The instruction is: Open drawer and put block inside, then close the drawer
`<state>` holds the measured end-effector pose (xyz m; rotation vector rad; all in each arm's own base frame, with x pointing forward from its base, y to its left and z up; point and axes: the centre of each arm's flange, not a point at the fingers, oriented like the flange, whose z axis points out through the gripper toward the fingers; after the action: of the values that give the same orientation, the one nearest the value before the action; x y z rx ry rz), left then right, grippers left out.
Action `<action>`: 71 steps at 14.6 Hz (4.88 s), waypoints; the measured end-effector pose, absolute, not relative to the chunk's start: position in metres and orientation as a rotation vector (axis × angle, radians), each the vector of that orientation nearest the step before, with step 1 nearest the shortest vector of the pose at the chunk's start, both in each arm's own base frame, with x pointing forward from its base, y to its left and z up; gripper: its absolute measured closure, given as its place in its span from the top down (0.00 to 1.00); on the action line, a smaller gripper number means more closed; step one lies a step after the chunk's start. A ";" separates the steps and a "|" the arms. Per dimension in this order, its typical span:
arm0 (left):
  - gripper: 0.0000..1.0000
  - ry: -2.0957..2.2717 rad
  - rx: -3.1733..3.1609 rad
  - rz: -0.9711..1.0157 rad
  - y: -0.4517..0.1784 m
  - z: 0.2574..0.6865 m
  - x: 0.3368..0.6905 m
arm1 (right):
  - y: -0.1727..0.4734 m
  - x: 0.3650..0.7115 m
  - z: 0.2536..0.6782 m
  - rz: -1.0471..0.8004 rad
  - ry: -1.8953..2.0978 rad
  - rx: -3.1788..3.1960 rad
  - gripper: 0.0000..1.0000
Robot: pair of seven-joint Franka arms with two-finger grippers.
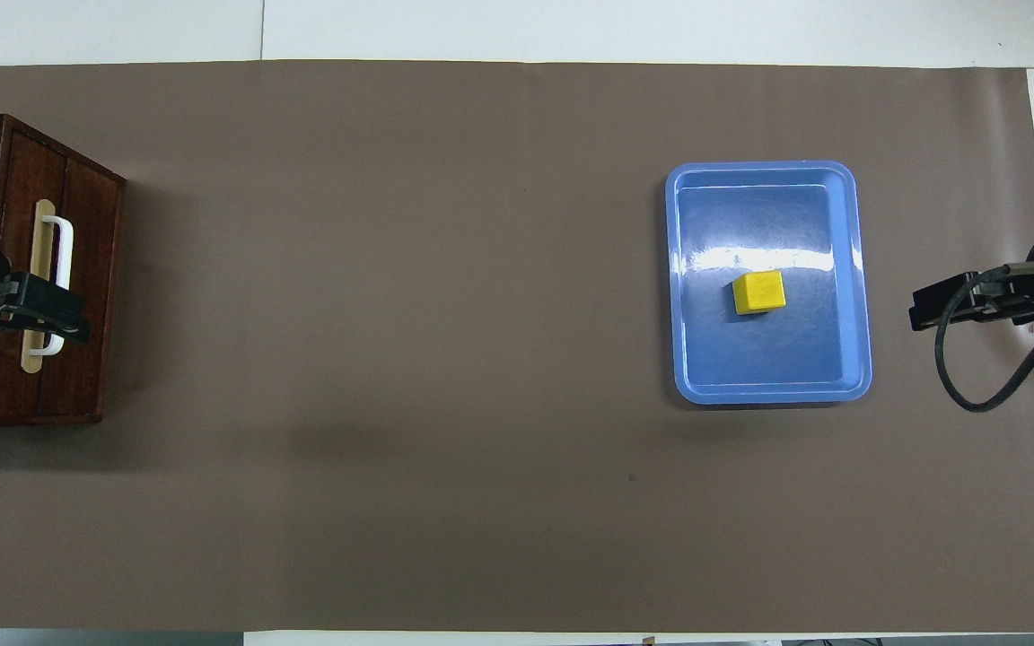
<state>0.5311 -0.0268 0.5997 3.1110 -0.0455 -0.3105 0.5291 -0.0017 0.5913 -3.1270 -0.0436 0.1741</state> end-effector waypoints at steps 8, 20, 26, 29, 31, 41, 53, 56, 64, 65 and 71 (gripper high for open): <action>1.00 -0.045 3.111 -0.310 -0.027 0.600 0.531 | -0.013 0.529 0.591 0.171 -0.089 -3.119 1.00; 1.00 -0.045 3.111 -0.310 -0.027 0.600 0.531 | -0.013 0.601 0.518 0.267 1.521 -2.593 0.98; 1.00 -0.045 3.111 -0.310 -0.027 0.600 0.531 | -0.052 0.620 0.464 0.525 1.893 -2.056 0.98; 1.00 -0.045 3.111 -0.310 -0.026 0.600 0.531 | -0.070 0.612 0.427 0.629 1.960 -1.946 0.99; 1.00 -0.045 3.111 -0.309 -0.027 0.600 0.531 | -0.082 0.607 0.407 0.684 1.972 -1.899 1.00; 1.00 -0.115 3.469 -0.052 -0.046 0.529 0.561 | -0.087 0.605 0.314 0.761 1.856 -1.830 1.00; 1.00 -0.095 3.573 0.140 -0.016 0.417 0.596 | -0.054 0.611 0.283 0.704 1.829 -1.837 1.00; 1.00 -0.097 3.561 0.142 -0.008 0.400 0.595 | -0.055 0.609 0.278 0.688 1.845 -1.830 1.00; 1.00 -0.013 3.552 0.194 -0.033 0.379 0.599 | -0.048 0.600 0.260 0.678 1.821 -1.821 1.00; 1.00 0.004 3.549 0.205 -0.039 0.379 0.599 | -0.049 0.599 0.260 0.677 1.819 -1.823 1.00; 1.00 -0.001 3.529 0.251 -0.076 0.381 0.597 | -0.049 0.596 0.255 0.660 1.782 -1.857 0.92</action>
<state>0.5974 -0.0761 0.3815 3.5289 -0.0013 0.2509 0.5955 -0.0492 0.2549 -1.8568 1.7825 0.6604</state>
